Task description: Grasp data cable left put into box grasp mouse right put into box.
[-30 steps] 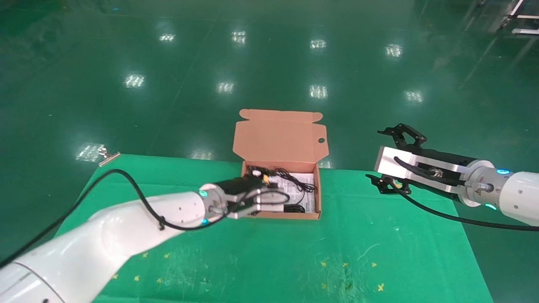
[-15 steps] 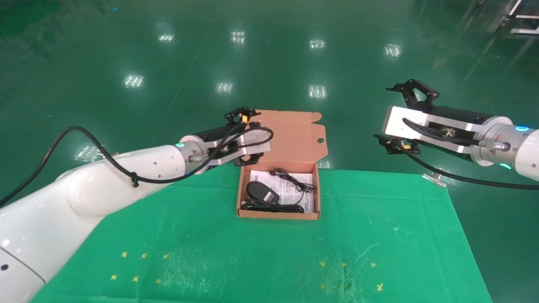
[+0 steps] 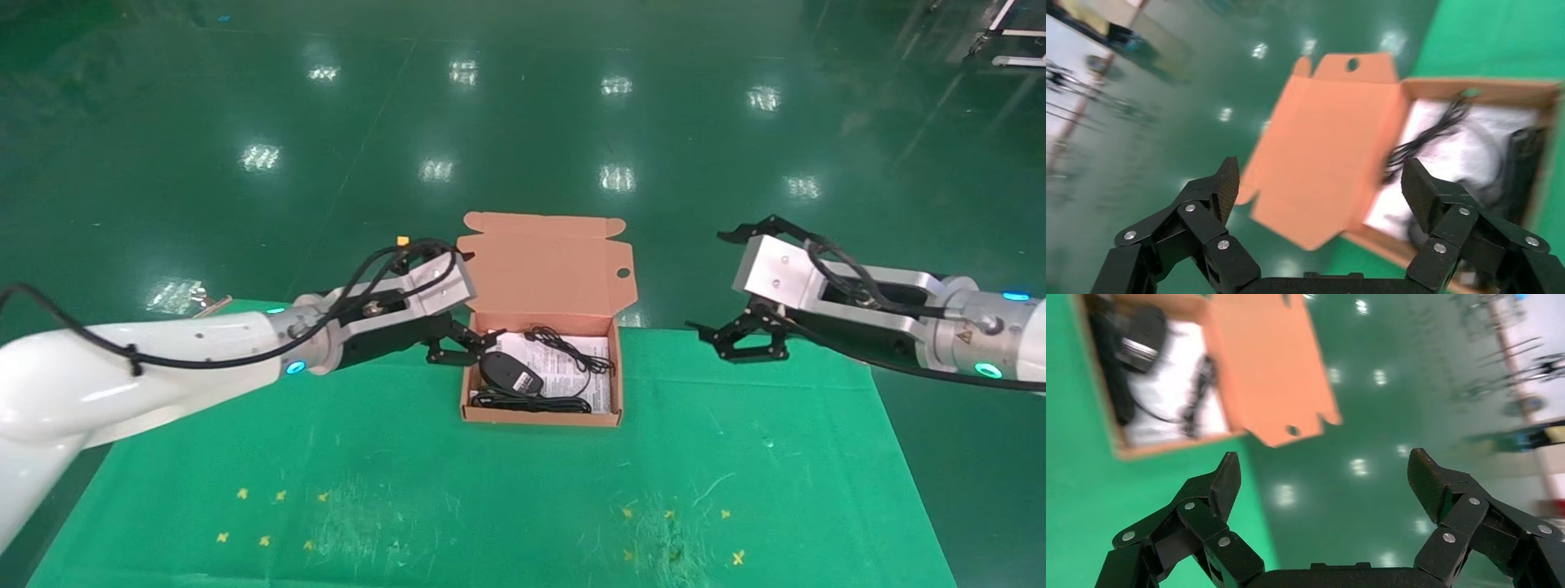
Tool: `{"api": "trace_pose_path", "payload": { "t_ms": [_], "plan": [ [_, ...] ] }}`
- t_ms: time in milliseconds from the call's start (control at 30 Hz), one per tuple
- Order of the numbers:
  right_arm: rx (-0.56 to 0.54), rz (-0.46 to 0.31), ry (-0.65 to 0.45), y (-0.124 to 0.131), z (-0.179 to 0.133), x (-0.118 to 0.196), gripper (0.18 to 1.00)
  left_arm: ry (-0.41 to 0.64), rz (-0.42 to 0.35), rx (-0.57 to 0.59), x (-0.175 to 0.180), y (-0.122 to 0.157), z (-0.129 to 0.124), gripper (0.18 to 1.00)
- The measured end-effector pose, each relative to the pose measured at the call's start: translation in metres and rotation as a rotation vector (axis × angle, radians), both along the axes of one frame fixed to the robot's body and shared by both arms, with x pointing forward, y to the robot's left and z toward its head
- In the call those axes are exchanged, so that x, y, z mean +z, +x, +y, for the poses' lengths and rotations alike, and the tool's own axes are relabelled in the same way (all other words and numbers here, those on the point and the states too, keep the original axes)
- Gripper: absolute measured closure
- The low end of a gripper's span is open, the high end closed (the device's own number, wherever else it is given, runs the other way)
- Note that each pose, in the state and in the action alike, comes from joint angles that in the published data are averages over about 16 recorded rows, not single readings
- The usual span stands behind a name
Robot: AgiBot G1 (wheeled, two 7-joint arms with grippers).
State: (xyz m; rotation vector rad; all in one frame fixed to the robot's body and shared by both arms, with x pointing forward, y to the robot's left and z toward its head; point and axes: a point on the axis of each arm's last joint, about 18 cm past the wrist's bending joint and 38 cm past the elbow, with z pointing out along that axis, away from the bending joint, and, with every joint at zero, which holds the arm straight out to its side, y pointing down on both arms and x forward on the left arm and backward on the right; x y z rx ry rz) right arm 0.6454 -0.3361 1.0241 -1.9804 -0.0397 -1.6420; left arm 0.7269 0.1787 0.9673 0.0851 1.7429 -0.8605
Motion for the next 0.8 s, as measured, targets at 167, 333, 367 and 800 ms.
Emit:
{"api": "trace_pose_path", "payload": {
  "t_ms": [167, 333, 367, 800],
  "plan": [
    [0.065, 0.081, 0.075, -0.01, 0.006, -0.012, 0.178, -0.085, 0.083, -0.052, -0.006, -0.016, 0.015, 0.218],
    [0.143, 0.162, 0.151, -0.024, 0.013, -0.022, 0.178, -0.17, 0.16, -0.117, -0.009, -0.037, 0.03, 0.193],
    [0.161, 0.178, 0.167, -0.027, 0.014, -0.023, 0.178, -0.187, 0.175, -0.131, -0.01, -0.041, 0.033, 0.191],
    [0.346, 0.316, 0.303, -0.063, 0.028, -0.035, 0.178, -0.321, 0.289, -0.286, -0.005, -0.094, 0.063, 0.184]
  ]
}}
